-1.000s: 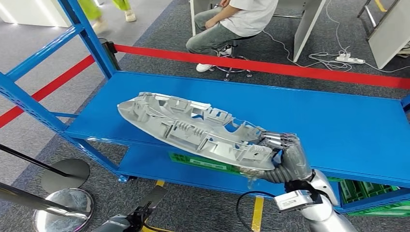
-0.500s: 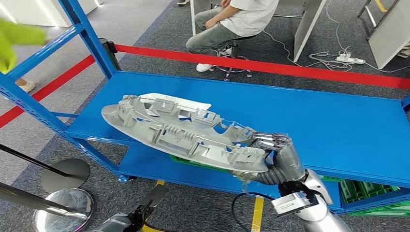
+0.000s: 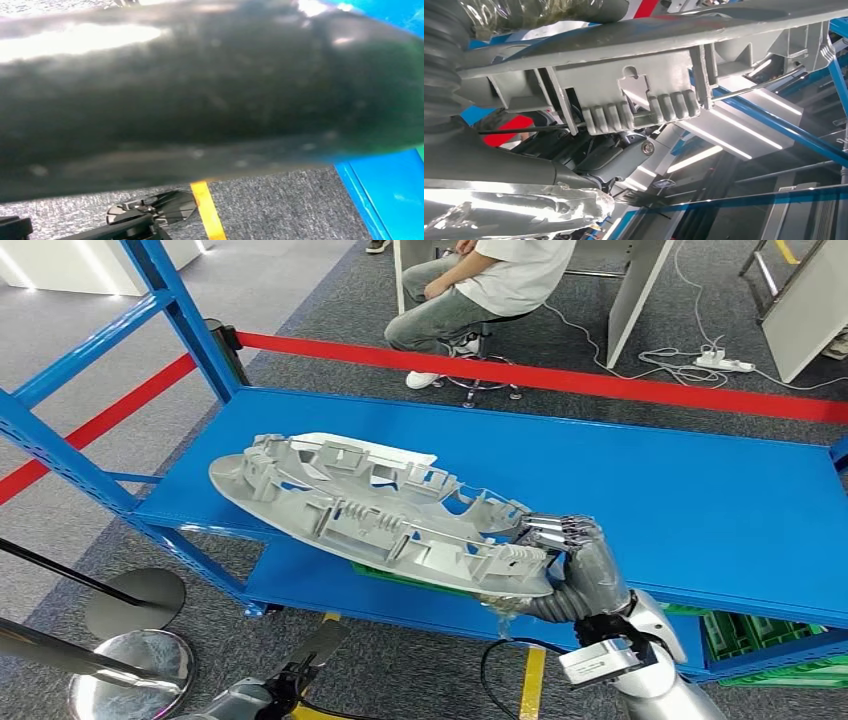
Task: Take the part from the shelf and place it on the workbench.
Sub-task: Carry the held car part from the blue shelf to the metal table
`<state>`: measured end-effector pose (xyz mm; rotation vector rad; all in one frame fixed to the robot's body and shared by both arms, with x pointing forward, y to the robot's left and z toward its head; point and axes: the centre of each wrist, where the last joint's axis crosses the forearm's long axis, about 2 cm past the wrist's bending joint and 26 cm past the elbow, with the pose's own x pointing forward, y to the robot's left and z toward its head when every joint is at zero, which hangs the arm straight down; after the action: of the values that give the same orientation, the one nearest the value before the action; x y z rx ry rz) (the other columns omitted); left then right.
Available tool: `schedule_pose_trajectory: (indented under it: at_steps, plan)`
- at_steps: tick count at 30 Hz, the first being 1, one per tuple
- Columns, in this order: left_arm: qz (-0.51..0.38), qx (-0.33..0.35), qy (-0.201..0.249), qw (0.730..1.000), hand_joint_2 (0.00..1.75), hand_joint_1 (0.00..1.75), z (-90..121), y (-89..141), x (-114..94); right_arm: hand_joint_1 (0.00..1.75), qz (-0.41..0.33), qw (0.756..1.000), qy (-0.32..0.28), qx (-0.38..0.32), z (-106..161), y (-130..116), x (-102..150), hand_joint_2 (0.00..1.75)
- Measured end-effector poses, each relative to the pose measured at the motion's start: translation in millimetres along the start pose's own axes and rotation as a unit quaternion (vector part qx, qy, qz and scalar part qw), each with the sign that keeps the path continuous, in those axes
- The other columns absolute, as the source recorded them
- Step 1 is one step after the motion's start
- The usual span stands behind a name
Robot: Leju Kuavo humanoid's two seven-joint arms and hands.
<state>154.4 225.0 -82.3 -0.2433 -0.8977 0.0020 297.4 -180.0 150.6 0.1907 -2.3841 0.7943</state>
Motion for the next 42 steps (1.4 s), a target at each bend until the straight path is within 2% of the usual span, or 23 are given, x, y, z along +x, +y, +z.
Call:
schedule_pose_trajectory:
  at_steps: [42]
  plan:
    - [0.006, 0.004, -0.003, 1.0, 0.0, 0.0, -1.5, 0.3, 2.4, 1.75, 0.015, 1.0, 0.004, -0.006, -0.2, -0.7, -0.1, 1.75]
